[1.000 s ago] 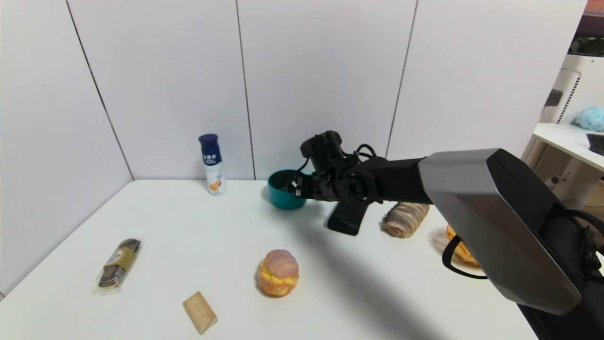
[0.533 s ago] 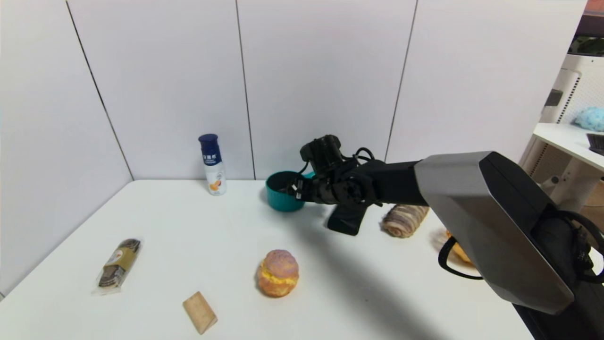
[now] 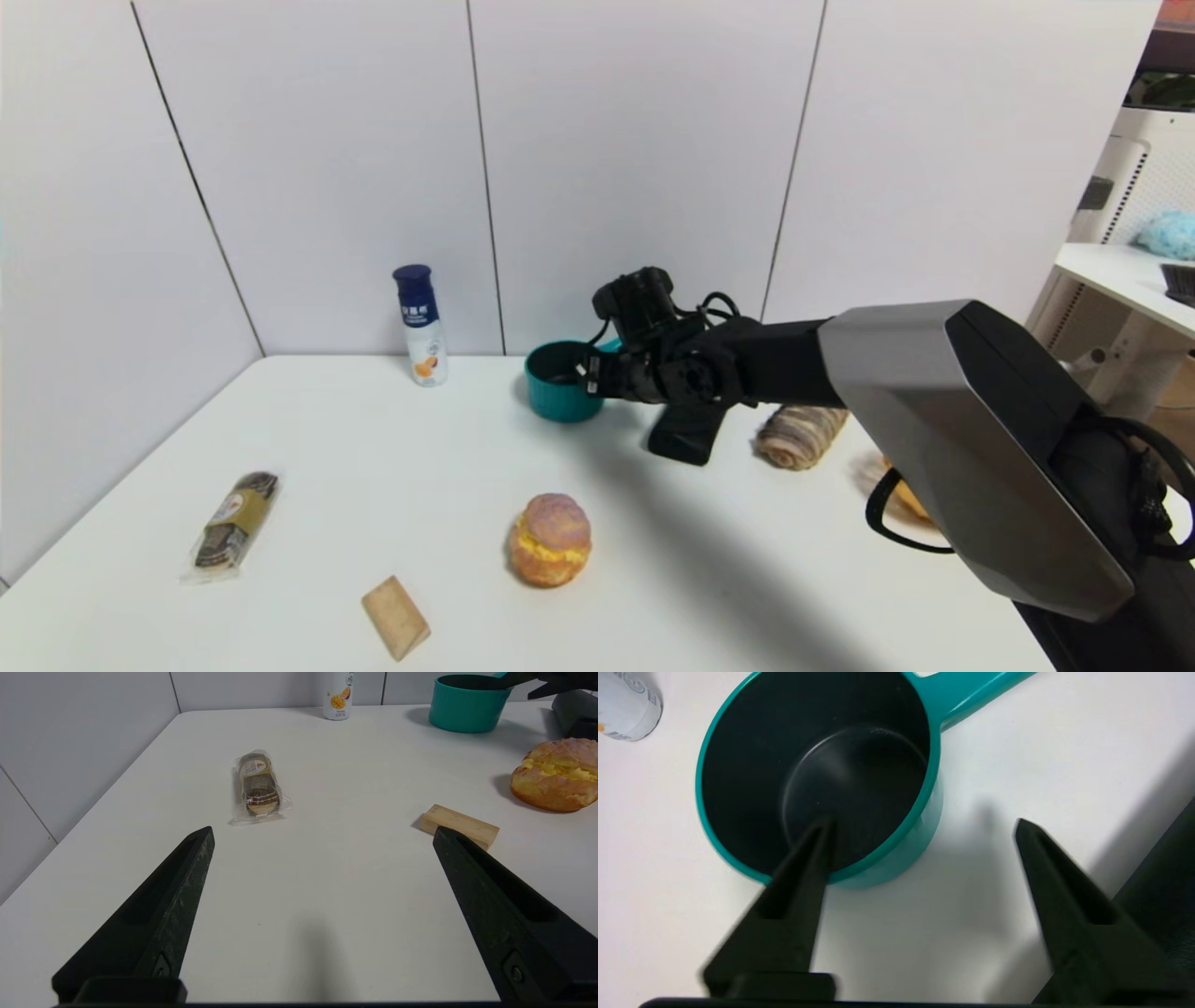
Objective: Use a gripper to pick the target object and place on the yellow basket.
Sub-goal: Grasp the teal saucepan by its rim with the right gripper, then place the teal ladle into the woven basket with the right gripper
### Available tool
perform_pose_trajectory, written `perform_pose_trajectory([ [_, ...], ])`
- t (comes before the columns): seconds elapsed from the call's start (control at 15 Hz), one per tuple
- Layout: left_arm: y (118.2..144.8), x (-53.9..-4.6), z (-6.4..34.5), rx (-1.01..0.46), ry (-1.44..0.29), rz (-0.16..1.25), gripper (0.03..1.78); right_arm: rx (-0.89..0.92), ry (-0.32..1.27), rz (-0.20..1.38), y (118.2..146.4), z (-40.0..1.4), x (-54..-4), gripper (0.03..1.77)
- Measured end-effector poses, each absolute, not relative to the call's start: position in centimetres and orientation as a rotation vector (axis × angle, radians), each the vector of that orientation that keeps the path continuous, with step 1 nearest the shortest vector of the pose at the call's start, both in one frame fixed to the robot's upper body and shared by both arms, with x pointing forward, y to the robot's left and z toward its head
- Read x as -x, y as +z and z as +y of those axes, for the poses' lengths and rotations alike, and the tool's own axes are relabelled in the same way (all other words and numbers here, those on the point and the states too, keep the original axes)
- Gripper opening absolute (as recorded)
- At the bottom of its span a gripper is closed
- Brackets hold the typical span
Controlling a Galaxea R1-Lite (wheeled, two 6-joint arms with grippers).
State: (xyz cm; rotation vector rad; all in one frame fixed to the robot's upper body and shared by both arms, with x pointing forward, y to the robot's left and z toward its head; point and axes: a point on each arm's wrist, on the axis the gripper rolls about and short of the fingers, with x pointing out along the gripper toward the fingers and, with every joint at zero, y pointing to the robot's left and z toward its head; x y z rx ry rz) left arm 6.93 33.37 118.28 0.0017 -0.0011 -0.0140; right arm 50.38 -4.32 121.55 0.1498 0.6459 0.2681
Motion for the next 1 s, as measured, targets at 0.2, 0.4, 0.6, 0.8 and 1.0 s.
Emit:
perform_pose_trajectory([
  [0.2, 118.3, -6.9, 33.4, -0.002, -0.014, -0.001, 1.69, -0.137, 0.275, 0.644, 121.6, -4.2, -50.3, 0.84],
  [0.4, 118.3, -6.9, 33.4, -0.002, -0.014, 0.000, 1.69, -0.131, 0.282, 0.642, 121.6, -4.1, -50.3, 0.09],
  [0.6, 118.3, -6.9, 33.4, -0.002, -0.014, -0.001, 1.69, -0.130, 0.283, 0.644, 121.6, -4.1, -50.2, 0.08],
  [0.8, 118.3, -6.9, 33.4, -0.002, -0.014, -0.001, 1.69, -0.135, 0.288, 0.641, 122.2, -4.2, -50.1, 0.08],
  [1.0, 118.3, -6.9, 33.4, -0.002, -0.014, -0.001, 1.69, -0.172, 0.319, 0.583, 126.0, -5.1, -49.4, 0.07],
])
